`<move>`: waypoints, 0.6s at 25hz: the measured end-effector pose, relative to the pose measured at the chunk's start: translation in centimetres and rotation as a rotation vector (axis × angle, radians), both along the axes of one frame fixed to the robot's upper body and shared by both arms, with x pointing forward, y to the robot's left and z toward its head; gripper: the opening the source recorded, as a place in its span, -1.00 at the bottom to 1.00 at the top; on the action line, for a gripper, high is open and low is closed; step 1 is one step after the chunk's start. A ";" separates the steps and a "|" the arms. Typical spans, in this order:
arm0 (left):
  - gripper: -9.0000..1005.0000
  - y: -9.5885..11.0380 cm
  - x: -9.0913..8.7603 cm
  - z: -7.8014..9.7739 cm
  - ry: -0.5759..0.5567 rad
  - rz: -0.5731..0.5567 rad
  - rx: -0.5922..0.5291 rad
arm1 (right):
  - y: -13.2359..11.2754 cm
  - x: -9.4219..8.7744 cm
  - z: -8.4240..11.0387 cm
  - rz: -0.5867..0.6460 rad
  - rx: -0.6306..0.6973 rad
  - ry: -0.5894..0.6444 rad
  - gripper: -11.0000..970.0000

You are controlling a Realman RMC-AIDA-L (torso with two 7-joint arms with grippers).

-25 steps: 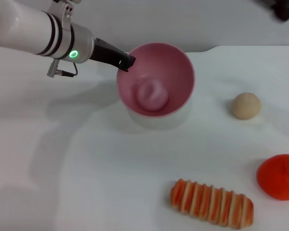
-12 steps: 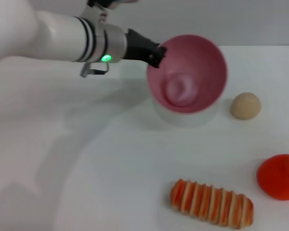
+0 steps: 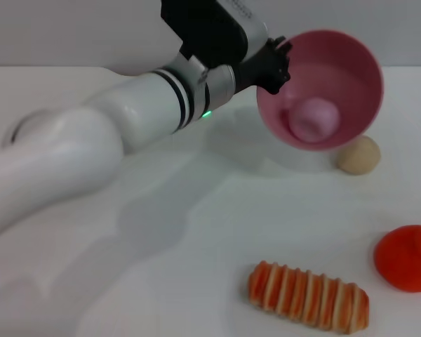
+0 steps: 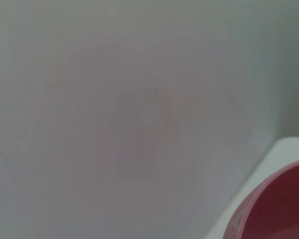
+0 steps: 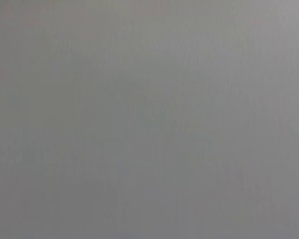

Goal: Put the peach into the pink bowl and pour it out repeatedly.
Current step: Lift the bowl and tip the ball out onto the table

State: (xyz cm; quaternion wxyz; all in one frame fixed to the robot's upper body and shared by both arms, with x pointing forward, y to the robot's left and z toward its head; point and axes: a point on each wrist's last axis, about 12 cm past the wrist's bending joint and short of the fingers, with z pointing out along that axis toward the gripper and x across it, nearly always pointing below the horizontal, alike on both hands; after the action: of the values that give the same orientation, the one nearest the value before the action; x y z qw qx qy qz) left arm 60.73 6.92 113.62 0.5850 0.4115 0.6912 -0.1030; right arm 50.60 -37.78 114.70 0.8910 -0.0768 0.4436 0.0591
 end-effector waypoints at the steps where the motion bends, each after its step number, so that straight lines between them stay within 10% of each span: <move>1: -0.89 0.0 -0.3 -0.3 -0.029 0.008 -0.001 | 0.1 0.1 0.0 0.003 0.001 0.001 0.06; 15: -0.89 -0.4 -5.0 -2.0 -0.343 0.030 -0.072 | 0.7 0.7 -0.2 0.025 0.008 0.015 0.06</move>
State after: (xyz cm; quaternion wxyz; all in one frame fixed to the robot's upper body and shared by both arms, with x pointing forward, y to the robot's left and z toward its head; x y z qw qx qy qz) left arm 55.72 6.56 111.62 0.7101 0.3916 0.5832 -0.0474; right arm 51.29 -37.08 114.55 0.8871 -0.0786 0.4491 0.0727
